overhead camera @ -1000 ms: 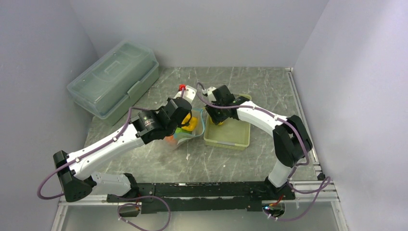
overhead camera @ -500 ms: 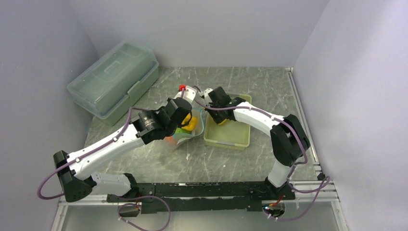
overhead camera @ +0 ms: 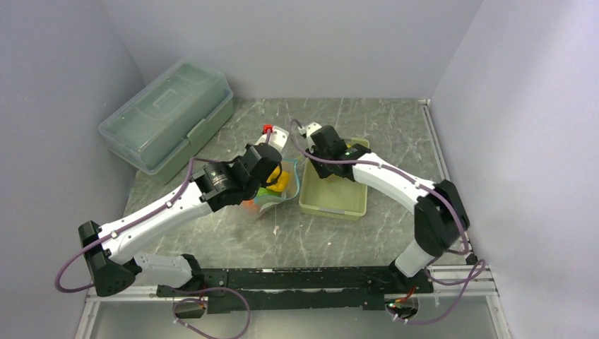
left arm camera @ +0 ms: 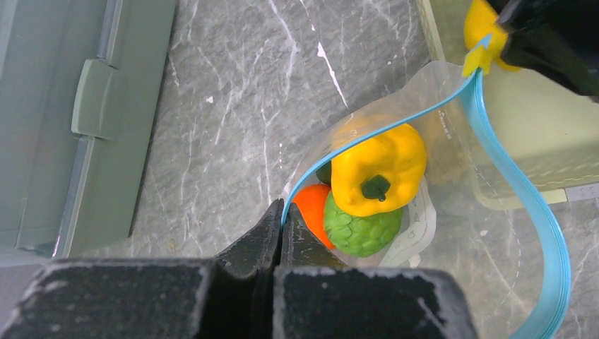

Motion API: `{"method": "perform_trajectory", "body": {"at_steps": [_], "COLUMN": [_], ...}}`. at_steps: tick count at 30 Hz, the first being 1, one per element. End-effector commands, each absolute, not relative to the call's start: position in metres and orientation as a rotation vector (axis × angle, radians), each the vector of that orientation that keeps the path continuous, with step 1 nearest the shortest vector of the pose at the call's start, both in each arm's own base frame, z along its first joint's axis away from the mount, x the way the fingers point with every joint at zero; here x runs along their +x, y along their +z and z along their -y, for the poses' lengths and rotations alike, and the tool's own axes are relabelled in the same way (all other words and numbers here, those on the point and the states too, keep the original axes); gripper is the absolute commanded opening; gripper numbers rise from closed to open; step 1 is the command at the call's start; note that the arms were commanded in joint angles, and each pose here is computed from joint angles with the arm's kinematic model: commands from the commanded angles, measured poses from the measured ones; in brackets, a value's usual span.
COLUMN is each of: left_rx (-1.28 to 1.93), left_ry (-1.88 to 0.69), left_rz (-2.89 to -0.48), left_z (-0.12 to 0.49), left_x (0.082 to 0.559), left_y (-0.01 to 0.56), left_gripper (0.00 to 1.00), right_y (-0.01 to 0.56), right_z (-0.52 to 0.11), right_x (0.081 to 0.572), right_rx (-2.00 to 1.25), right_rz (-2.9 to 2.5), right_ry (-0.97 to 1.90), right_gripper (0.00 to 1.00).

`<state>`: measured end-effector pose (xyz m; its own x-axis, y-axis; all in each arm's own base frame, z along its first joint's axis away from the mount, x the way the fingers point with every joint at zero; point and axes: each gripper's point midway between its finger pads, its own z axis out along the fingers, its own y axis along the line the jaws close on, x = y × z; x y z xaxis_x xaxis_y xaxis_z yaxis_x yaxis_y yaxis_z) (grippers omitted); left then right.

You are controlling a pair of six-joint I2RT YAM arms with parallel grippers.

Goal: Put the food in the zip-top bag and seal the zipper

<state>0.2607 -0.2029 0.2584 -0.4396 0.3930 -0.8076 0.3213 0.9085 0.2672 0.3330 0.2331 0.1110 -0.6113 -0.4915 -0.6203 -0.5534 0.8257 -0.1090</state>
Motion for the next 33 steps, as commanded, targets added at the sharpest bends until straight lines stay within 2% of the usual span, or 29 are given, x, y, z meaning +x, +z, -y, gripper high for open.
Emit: {"method": "perform_trajectory", "body": {"at_steps": [1,14,27,33], "left_rx": [0.449,0.451,0.439,0.430], "left_ry": [0.063,0.063,0.061,0.048], "left_rz": [-2.028,-2.030,-2.019,-2.013], "left_z": [0.201,0.204,0.204,0.205], "left_x": [0.262,0.264,0.266,0.266], "left_y": [0.270,0.269,0.275,0.278], "left_gripper": [0.00,0.00,0.00,0.00], "right_y": [0.162,0.264,0.375,0.401], "right_z": [-0.231,-0.235,-0.240,-0.236], "right_x": [0.332,0.299,0.232,0.207], "right_rx": [-0.607,-0.423,-0.304,-0.199], "right_rz": [-2.236,-2.012,-1.635,-1.503], "right_ry": [0.198,0.608,1.141,1.351], "right_gripper": [0.00,0.00,0.00,0.00]}}
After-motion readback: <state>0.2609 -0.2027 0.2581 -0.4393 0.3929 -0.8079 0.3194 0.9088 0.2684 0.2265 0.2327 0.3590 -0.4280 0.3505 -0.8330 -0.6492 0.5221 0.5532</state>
